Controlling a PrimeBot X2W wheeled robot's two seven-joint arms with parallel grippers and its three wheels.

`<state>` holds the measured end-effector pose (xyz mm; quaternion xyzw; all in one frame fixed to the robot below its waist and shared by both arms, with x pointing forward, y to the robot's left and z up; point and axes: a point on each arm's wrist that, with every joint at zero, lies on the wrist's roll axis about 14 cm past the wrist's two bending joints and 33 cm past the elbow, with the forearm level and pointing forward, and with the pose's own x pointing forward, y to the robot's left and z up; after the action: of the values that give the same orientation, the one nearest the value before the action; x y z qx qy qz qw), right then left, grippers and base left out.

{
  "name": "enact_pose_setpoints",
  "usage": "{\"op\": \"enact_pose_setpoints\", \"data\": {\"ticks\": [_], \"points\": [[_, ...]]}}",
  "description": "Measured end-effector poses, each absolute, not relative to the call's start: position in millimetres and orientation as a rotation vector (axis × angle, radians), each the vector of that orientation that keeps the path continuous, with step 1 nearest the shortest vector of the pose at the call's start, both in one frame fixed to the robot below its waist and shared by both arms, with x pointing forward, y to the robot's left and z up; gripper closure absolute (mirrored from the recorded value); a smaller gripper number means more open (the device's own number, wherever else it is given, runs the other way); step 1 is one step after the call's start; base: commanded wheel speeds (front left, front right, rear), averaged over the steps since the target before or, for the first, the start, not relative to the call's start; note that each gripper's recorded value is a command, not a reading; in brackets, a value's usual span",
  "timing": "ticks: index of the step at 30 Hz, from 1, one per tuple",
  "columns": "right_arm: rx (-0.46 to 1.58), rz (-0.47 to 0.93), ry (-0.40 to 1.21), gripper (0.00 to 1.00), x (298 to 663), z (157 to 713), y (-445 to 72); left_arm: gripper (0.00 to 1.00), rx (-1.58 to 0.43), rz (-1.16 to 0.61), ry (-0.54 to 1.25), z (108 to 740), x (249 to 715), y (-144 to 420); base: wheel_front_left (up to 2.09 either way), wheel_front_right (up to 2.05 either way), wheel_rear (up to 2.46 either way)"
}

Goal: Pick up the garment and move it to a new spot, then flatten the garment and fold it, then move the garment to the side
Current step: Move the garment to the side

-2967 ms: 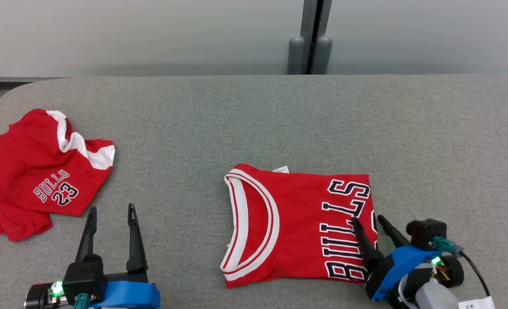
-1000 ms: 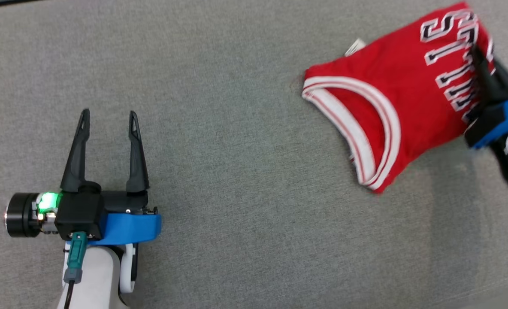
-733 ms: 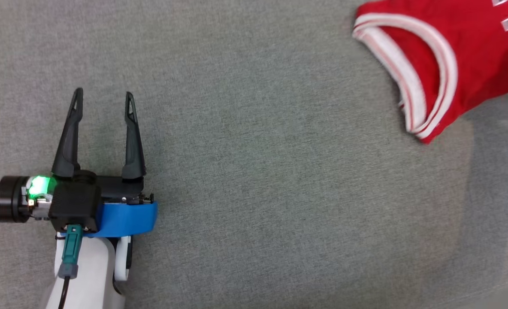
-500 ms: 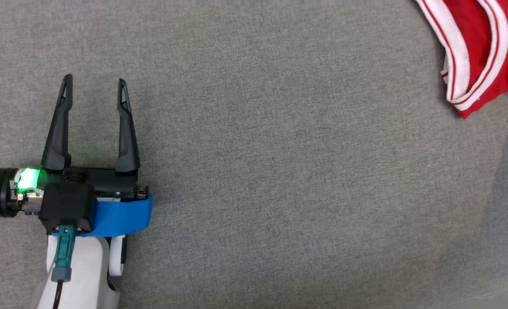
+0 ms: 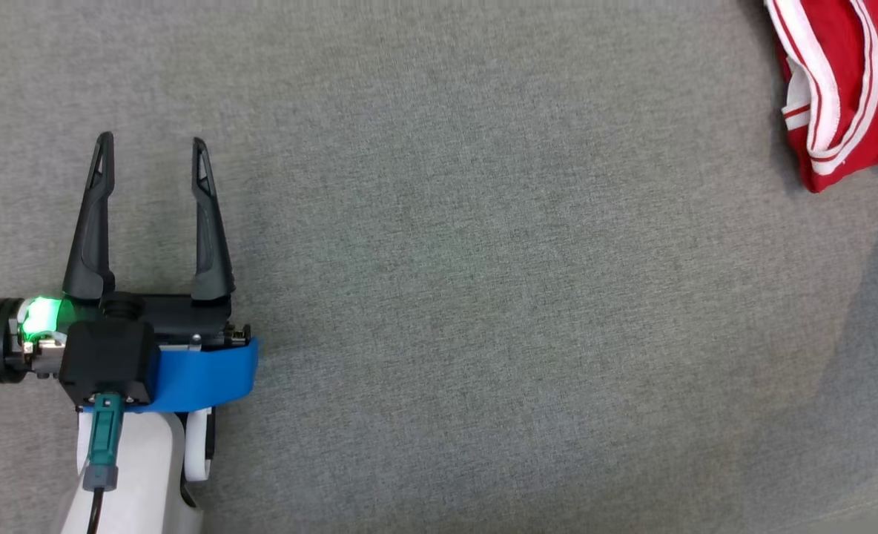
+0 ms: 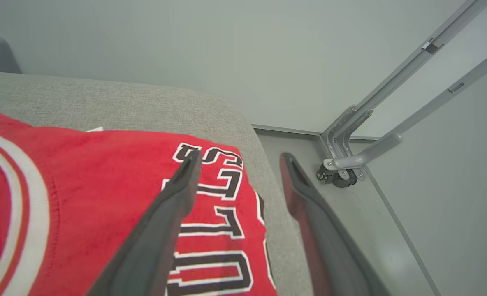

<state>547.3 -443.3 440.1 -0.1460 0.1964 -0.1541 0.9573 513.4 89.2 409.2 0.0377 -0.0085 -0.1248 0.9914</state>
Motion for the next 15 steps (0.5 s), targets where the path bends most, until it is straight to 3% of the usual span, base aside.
{"op": "enact_pose_setpoints", "data": {"ticks": [5, 9, 15], "points": [[-0.309, -0.275, 0.330, 0.00, 554, 468, -429, 0.00, 0.079, -0.219, -0.028, 426, 503, 99, 0.00, 0.00, 0.00], [-0.302, -0.203, 0.184, 0.00, 568, 514, -402, 0.00, 0.075, -0.181, -0.036, 442, 491, 110, 0.00, 0.00, 0.00], [-0.244, -0.053, 0.018, 0.00, 568, 549, -334, 0.00, 0.072, -0.117, -0.028, 457, 467, 132, 0.00, 0.00, 0.00]]}}
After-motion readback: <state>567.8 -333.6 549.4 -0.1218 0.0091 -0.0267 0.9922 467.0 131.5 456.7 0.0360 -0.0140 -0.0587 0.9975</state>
